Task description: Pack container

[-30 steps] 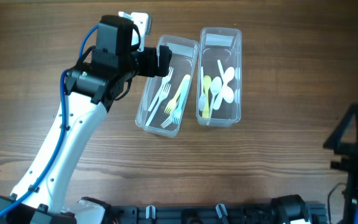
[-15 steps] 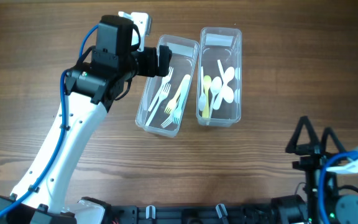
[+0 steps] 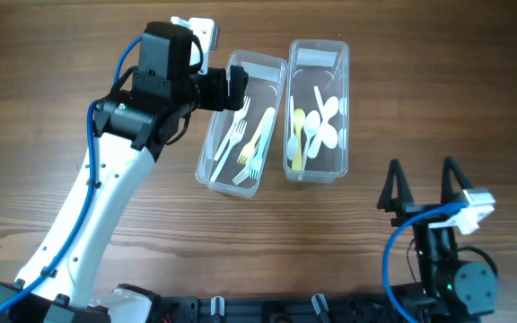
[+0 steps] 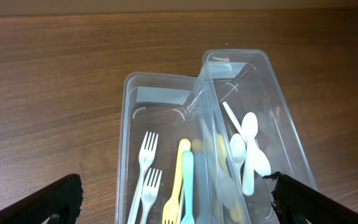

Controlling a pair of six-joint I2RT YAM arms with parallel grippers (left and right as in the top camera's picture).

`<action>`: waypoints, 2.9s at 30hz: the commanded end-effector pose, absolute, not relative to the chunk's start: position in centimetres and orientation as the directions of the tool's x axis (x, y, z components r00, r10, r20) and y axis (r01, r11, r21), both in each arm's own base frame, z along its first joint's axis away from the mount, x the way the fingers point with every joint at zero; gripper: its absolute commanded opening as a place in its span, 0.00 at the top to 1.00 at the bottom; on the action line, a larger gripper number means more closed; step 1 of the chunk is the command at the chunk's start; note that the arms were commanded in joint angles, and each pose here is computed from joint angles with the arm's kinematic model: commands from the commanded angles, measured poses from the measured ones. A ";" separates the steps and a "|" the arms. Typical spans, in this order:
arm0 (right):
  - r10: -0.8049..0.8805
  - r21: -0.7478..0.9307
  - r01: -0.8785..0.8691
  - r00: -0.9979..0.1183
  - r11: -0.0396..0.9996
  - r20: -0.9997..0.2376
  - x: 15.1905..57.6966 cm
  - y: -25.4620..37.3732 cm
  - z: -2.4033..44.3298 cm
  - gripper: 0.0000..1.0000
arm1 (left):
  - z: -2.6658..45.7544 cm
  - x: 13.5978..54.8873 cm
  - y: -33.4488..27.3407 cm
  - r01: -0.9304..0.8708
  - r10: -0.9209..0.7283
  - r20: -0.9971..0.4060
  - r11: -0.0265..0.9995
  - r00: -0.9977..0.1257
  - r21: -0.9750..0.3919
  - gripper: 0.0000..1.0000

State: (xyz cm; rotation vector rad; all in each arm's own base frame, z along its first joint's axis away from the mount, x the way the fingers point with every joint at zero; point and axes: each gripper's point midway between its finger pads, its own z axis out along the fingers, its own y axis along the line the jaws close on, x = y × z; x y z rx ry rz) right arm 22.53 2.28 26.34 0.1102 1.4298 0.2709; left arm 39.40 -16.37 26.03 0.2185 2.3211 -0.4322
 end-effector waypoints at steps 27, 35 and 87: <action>-0.103 -0.107 -0.175 0.031 0.979 -0.994 24.4 3.4 17.8 0.00 | 26.3 39.4 -16.3 0.283 0.027 -0.716 0.929 -0.698 -0.240 0.00; -0.103 -0.107 -0.176 0.030 0.979 -0.994 24.4 3.4 17.8 0.00 | 26.3 39.4 -16.3 0.283 0.027 -0.716 0.929 -0.698 -0.240 0.00; -0.103 -0.107 -0.176 0.030 0.979 -0.994 24.4 3.4 17.8 0.00 | 24.7 21.9 -2.1 0.065 -0.203 -0.978 0.976 -0.051 -0.206 0.00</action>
